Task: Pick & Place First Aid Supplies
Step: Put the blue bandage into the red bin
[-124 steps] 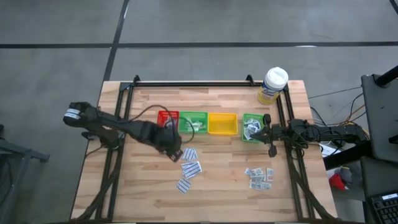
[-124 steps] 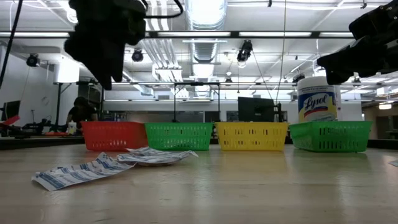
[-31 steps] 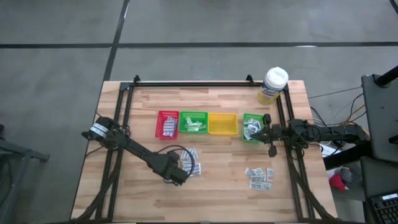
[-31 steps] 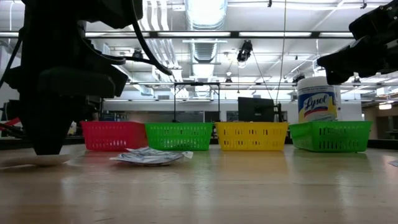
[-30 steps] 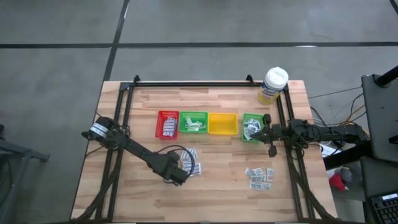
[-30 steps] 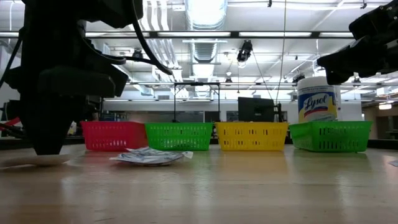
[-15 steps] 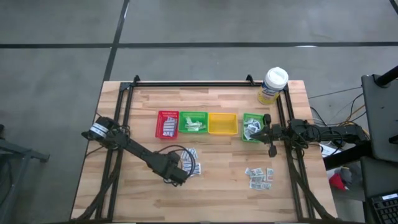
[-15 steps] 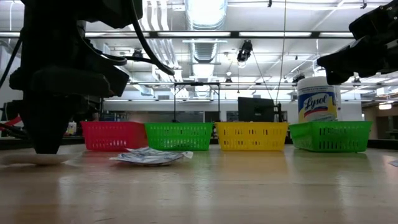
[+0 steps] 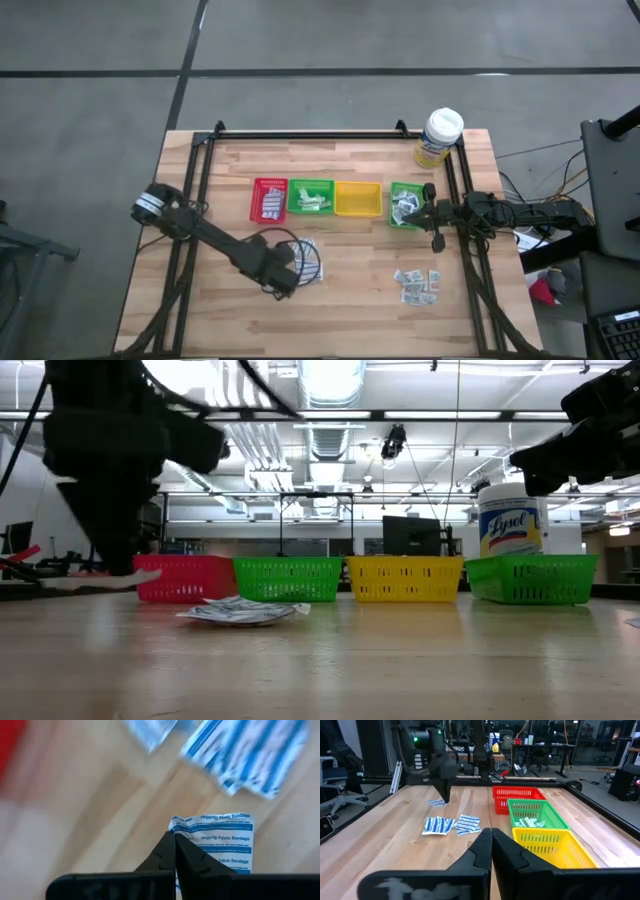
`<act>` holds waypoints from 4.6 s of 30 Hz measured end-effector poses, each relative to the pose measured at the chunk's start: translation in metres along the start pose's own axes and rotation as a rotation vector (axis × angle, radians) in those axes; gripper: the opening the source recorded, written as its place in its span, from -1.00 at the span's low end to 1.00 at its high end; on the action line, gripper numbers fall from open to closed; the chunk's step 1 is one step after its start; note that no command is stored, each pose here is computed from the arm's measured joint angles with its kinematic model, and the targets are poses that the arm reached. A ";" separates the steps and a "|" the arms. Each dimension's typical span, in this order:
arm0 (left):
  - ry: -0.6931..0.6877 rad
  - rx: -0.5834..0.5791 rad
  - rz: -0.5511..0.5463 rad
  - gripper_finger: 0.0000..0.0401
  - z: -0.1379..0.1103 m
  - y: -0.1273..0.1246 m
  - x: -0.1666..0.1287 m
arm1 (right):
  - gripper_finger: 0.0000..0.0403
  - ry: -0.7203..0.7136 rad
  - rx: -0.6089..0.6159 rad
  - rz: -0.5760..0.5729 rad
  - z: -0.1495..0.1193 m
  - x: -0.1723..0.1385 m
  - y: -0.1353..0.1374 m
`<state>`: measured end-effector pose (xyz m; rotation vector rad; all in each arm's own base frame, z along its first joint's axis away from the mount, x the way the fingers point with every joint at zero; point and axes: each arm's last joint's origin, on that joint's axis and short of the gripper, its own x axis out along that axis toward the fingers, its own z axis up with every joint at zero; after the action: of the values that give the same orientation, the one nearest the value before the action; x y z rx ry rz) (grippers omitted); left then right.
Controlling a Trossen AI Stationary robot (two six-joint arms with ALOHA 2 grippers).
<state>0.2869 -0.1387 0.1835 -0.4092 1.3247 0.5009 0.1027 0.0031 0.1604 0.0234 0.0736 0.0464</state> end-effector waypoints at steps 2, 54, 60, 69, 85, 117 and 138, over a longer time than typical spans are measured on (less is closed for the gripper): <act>-0.075 0.106 -0.017 -1.00 0.001 -0.004 -0.003 | -0.96 0.000 0.000 0.000 0.000 0.000 0.000; -0.115 -0.758 0.591 -1.00 0.112 0.163 -0.005 | -0.96 0.001 0.000 0.000 0.000 0.000 0.000; -0.042 -0.760 0.495 -1.00 0.120 0.174 0.002 | -0.96 0.001 0.000 0.000 0.000 0.000 0.000; -0.037 -0.758 0.438 -1.00 0.124 0.181 0.013 | -0.96 0.000 0.001 0.000 0.000 0.000 0.000; -0.060 -0.765 0.440 -1.00 0.111 0.184 0.038 | -0.96 0.001 0.000 0.000 0.000 0.000 0.000; -0.220 -0.668 0.308 -0.37 0.103 0.164 -0.032 | -0.96 0.000 0.000 0.000 0.000 0.000 0.000; -0.408 -0.219 -0.028 -0.37 0.033 0.028 -0.040 | -0.96 0.000 0.003 0.000 0.000 0.000 0.000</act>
<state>0.2910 -0.1017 0.2293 -0.4764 0.8728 0.6695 0.1028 0.0031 0.1603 0.0261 0.0741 0.0467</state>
